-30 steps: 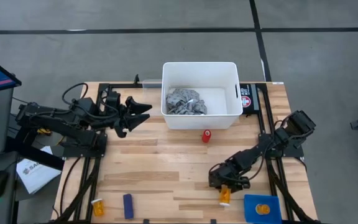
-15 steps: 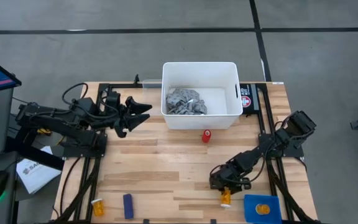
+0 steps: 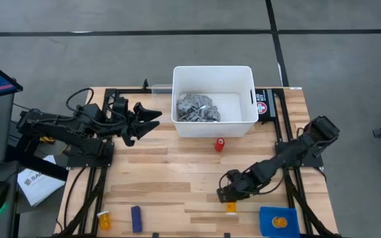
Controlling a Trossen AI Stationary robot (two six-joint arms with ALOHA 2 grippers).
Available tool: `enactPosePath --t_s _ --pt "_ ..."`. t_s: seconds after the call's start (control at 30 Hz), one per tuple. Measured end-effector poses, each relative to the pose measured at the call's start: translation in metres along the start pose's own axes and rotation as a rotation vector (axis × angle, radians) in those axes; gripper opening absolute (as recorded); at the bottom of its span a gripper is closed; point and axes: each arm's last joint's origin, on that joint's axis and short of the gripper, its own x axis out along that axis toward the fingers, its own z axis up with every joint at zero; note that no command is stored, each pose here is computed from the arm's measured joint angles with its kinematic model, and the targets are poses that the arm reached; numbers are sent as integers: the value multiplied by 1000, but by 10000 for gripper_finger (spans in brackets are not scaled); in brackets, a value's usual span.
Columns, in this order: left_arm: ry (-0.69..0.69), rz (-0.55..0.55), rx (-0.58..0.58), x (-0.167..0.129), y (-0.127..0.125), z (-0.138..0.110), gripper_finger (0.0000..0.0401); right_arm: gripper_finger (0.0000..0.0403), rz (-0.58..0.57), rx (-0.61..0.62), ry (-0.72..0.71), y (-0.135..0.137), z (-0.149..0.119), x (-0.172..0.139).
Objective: Pick & Place Medicine items
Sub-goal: Put the right orange pill bottle into the blue bin
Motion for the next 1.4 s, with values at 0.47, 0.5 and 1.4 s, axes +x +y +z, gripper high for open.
enactPosePath --t_s 0.47,0.5,1.4 --pt "-10 23 23 -2 -5 -3 265 173 160 -689 -105 -22 -62 -96" --pt "-29 37 25 -2 -6 -2 265 173 147 -732 -98 -28 -67 -99" --pt "-330 185 -139 41 -29 -50 265 175 8 -1073 -476 -141 -159 -64"
